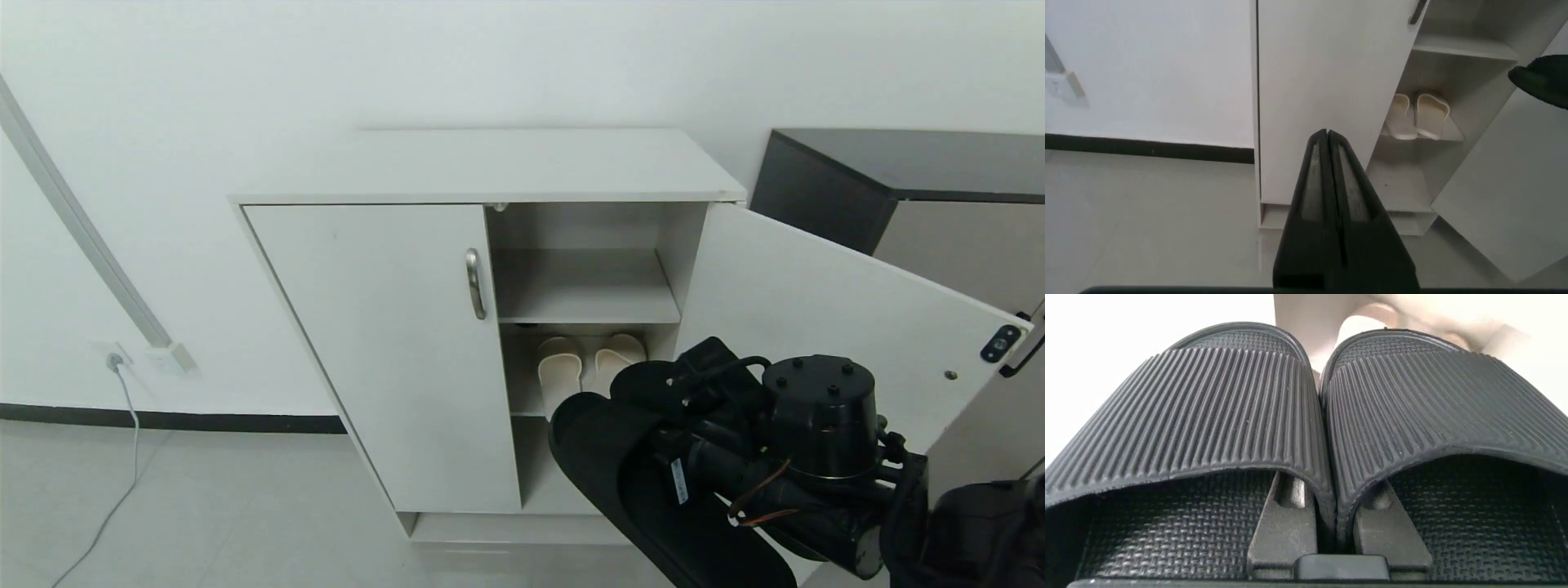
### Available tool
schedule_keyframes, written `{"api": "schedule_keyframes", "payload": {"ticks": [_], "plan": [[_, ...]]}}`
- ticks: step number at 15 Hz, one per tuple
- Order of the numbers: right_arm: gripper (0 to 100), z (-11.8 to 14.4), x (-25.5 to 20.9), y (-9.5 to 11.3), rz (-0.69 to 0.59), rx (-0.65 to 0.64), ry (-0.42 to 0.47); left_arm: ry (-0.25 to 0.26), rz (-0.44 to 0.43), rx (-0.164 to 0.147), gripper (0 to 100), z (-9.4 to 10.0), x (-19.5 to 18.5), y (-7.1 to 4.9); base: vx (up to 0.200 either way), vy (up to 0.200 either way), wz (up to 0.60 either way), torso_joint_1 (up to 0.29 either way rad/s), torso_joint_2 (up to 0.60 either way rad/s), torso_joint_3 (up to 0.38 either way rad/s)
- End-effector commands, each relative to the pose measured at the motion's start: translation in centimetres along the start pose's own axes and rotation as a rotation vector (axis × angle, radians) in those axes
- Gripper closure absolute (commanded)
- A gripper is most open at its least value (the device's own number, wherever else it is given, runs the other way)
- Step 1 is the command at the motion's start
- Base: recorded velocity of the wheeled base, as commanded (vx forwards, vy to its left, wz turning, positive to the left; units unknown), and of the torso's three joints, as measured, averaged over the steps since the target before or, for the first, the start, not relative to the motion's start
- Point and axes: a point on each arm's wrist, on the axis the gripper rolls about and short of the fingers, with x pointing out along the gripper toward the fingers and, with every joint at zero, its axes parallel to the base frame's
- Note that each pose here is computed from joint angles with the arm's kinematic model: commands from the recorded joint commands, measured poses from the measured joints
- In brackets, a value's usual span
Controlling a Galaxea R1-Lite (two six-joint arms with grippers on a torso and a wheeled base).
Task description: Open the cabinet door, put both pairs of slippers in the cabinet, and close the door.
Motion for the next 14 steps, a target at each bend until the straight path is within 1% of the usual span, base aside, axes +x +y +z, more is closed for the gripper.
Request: {"api": "schedule_keyframes", "payload": {"ticks": [1,5,10,12,14], "plan": [[100,-0.02,0.02,0.01,0.001,0.0,0.0,0.001,0.0,0.0,100,0.0,0.01,0.0,0.0,0.0,0.0,-0.134,0.46,0.325],[100,-0.02,0.02,0.01,0.001,0.0,0.0,0.001,0.0,0.0,100,0.0,0.01,0.0,0.0,0.0,0.0,-0.104,0.46,0.354],[100,-0.16,-0.02,0.1,0.004,-0.002,0.002,0.001,0.0,0.0,100,0.0,0.01,0.0,0.0,0.0,0.0,-0.037,0.44,0.398],[100,-0.47,0.25,0.21,0.004,0.0,-0.008,0.001,0.0,0.0,100,0.0,0.01,0.0,0.0,0.0,0.0,0.0,0.19,0.18],[100,-0.82,0.54,0.32,0.004,0.001,-0.029,0.001,0.0,0.0,100,0.0,0.01,0.0,0.0,0.0,0.0,0.005,0.07,0.051]]}}
